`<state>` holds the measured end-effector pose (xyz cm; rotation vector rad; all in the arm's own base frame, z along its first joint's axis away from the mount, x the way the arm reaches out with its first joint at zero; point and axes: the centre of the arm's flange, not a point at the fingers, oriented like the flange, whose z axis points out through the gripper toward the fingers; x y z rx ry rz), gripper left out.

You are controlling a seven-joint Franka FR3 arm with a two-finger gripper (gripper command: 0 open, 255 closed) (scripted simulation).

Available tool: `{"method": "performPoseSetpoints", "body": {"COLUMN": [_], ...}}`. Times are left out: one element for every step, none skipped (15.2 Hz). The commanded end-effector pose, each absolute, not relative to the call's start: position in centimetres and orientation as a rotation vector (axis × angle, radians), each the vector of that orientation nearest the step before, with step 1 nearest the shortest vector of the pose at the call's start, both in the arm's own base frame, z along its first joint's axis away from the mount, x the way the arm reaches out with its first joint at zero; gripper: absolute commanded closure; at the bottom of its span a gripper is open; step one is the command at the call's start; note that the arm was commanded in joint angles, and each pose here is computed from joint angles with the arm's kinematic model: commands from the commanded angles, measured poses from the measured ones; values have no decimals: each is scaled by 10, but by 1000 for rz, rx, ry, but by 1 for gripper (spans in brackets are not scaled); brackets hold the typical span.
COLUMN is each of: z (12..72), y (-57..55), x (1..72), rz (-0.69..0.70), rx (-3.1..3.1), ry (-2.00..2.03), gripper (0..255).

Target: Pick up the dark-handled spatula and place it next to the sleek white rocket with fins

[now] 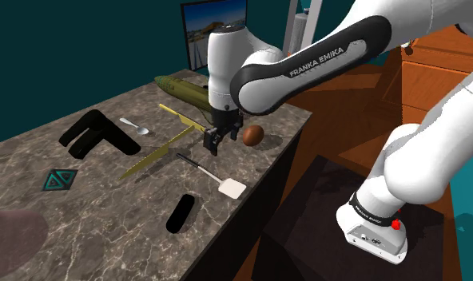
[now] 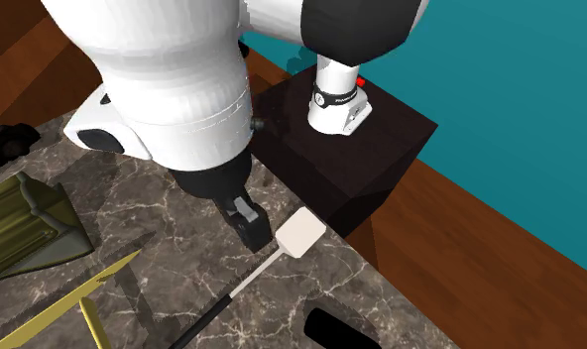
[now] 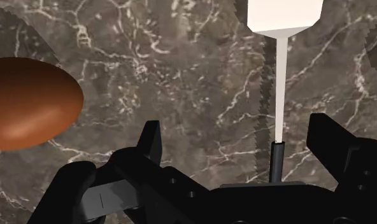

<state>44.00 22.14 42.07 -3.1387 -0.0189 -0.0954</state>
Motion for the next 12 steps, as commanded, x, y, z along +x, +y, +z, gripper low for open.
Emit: {"method": "performPoseSetpoints", "body": {"z": [404, 397, 390, 384, 378, 373, 368, 363, 357, 352, 347, 342], "y": [242, 253, 263, 273, 281, 281, 281, 281, 281, 281, 281, 281], "x": [450, 455, 459, 464, 467, 468, 468, 469, 469, 469, 470, 470], "rz": [-99, -100, -102, -103, -104, -104, -104, -104, -104, -104, -104, -104], "rx": [-3137, -3137, -3137, -3137, -3137, -3137, -3137, -3137, -3137, -3137, -3137, -3137], "ry": [-40, -51, -62, -72, -81, -81, -81, -81, -81, -81, -81, -81], "gripper": [0, 0, 0, 0, 0, 0, 0, 0, 0, 0, 0, 0]}}
